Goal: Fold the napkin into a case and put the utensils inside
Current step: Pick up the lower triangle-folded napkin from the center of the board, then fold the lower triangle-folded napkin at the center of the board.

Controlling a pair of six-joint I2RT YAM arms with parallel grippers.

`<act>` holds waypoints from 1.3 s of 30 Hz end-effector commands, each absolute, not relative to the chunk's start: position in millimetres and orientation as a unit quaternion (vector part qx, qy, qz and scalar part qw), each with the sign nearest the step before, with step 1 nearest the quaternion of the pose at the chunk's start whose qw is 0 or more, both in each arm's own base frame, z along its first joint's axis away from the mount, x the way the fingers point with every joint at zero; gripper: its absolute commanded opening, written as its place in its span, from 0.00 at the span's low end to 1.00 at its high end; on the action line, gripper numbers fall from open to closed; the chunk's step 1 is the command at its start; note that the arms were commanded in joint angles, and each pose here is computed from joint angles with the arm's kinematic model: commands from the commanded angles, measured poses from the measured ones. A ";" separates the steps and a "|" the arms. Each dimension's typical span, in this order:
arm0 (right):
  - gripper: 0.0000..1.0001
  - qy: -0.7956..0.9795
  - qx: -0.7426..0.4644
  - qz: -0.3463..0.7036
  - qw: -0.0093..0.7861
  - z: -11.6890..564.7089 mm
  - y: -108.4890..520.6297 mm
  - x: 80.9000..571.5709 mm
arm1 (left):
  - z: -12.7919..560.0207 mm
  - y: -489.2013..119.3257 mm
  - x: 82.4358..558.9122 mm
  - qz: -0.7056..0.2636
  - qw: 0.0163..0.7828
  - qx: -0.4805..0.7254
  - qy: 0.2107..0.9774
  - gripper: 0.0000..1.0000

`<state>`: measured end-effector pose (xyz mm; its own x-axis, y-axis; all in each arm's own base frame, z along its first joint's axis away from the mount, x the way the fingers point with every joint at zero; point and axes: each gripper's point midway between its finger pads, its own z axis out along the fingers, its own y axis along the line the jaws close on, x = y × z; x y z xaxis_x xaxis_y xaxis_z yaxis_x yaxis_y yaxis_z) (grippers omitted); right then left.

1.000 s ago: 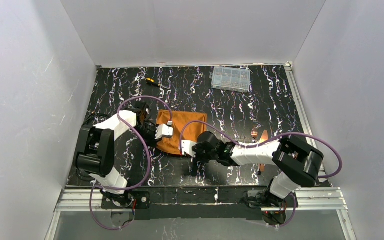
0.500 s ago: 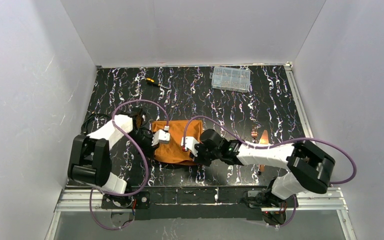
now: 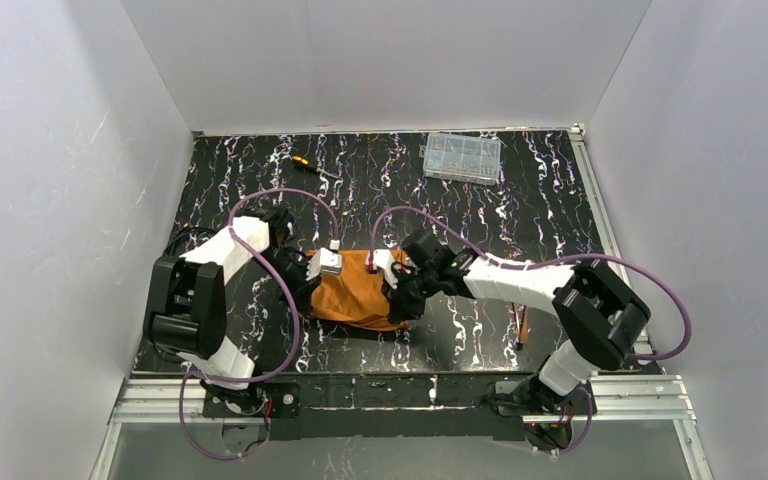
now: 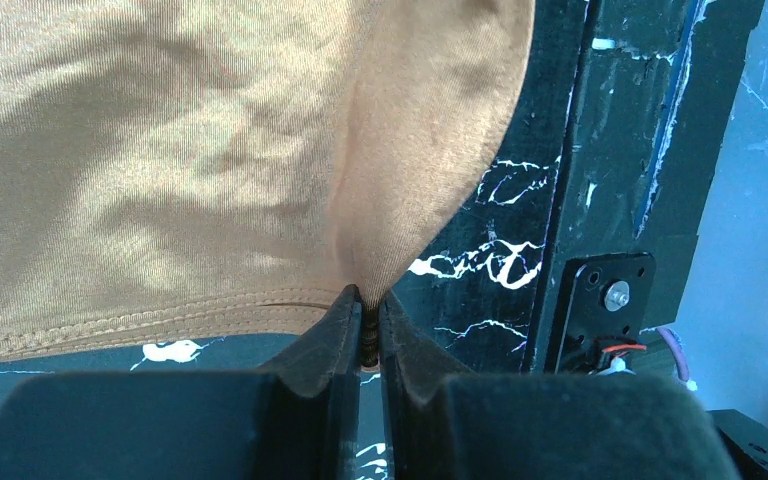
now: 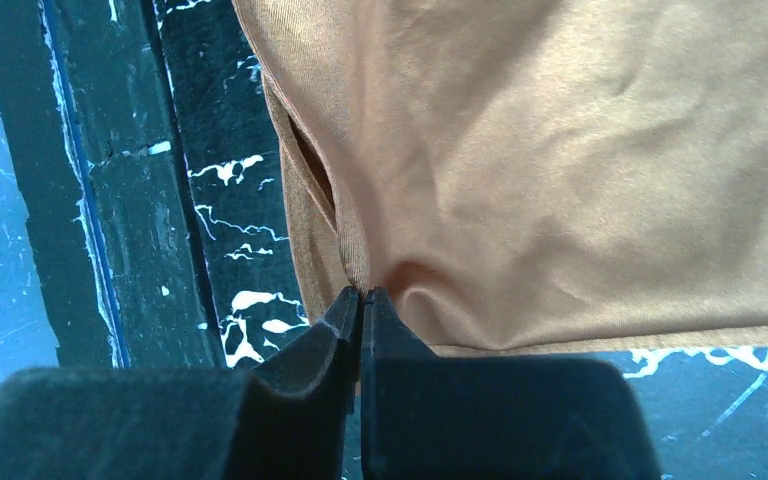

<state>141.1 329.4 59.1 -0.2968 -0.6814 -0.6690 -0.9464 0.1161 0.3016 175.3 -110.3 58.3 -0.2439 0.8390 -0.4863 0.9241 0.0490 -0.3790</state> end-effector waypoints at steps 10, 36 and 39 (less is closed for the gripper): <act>0.01 0.719 -0.519 0.444 0.128 81.6 336.3 165.2 | 64.9 -113.1 199.1 -0.325 0.056 0.584 0.742 0.00; 0.01 0.767 -0.463 0.433 0.105 46.6 333.4 217.4 | 40.5 -98.7 243.2 -0.259 0.056 0.558 0.786 0.01; 0.01 0.771 -0.460 0.425 0.113 46.0 332.0 224.4 | 40.2 -99.1 247.4 -0.254 0.061 0.550 0.793 0.03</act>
